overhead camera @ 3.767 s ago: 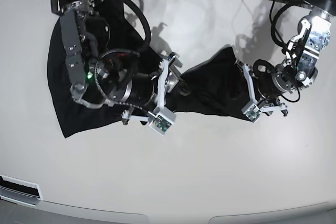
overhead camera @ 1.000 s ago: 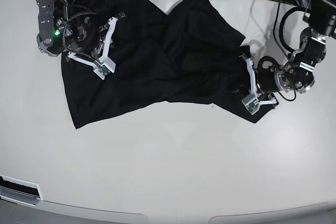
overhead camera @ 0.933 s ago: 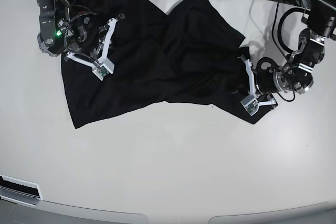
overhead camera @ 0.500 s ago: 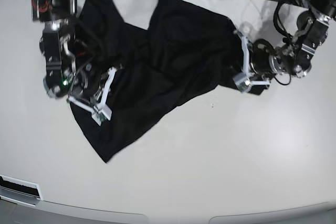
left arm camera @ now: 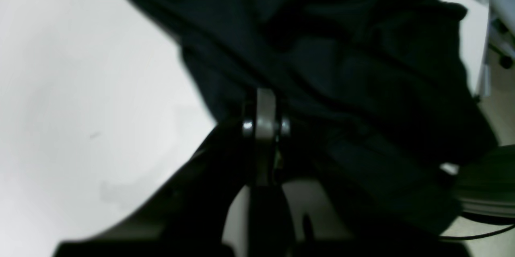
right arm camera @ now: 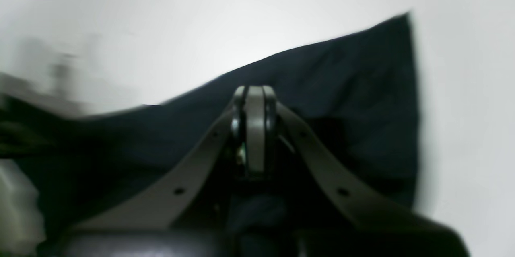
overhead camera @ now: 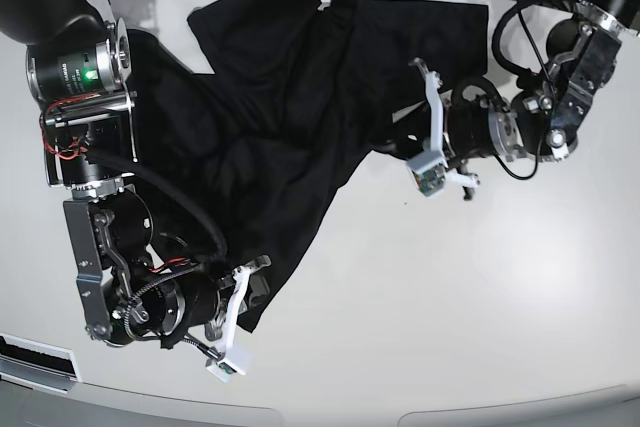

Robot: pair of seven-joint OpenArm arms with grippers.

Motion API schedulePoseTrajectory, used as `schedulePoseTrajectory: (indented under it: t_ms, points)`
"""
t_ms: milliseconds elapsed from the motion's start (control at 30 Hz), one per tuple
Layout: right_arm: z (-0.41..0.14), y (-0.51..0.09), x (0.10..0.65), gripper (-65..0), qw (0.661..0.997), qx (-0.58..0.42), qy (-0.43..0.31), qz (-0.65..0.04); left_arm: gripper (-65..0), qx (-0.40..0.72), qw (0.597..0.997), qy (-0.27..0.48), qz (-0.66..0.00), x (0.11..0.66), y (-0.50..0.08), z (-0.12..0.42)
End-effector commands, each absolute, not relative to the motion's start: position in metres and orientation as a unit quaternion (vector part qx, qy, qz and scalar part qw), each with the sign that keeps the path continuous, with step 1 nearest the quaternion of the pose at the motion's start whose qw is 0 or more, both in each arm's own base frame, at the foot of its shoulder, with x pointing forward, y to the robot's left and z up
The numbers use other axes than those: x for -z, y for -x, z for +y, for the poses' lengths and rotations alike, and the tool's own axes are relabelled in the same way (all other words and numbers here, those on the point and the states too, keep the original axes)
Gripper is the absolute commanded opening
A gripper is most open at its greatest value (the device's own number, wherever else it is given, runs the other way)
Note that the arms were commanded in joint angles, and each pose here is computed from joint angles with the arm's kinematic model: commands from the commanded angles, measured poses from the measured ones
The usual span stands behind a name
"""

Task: Layout the t-shirt on the table in an organized manner, then fold the t-shirt properly
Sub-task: 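Lift the shirt with the right gripper and shake it out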

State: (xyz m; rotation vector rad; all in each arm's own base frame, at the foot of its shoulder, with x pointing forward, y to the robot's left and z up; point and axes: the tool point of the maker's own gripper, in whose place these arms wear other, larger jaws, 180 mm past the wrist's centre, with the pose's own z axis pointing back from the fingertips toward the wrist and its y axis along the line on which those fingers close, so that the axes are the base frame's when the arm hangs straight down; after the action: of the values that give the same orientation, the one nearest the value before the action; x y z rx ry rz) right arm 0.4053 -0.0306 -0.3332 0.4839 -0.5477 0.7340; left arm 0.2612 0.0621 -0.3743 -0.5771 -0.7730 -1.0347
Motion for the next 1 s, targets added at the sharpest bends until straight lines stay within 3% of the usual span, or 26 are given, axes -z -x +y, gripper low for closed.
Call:
schedulePoseTrajectory:
  t_ms: [0,133,267,367,500,667,867,967]
  points:
    - [-0.021,-0.407,0.318,-65.0,0.856,-0.361,-0.251,-0.273,-65.0,0.472,0.747,0.262,-0.388,0.353,-0.280,0.065]
    - [-0.042,-0.388,0.354,-65.0,0.895,-0.327,-0.215,-0.214,-65.0,0.457,0.749,0.228,-0.421,0.332,-0.307,0.088]
    - [-0.096,-0.393,0.401,-65.0,0.942,-0.241,-0.062,-0.224,-65.0,0.396,0.787,0.152,-0.447,0.319,-0.341,0.134]
    - [-0.126,-0.393,0.424,-65.0,0.951,-0.181,0.016,-0.250,-65.0,0.339,0.818,0.096,-0.454,0.312,-0.360,0.170]
    - [-0.106,-0.378,0.459,-65.0,0.956,-0.178,-0.019,-0.231,-65.0,0.304,0.829,0.069,-0.464,0.301,-0.370,0.195]
    - [-0.035,-0.360,0.481,-65.0,0.944,-0.236,-0.110,-0.200,-65.0,0.291,0.834,0.077,-0.462,0.298,-0.370,0.198]
    - [0.097,-0.351,0.423,-65.0,0.850,-0.360,-0.291,-0.250,-65.0,0.291,0.833,0.080,-0.463,0.298,-0.369,0.197]
    - [0.110,-0.363,0.399,-65.0,0.834,-0.374,-0.301,-0.272,-65.0,0.291,0.833,0.080,-0.463,0.297,-0.370,0.197]
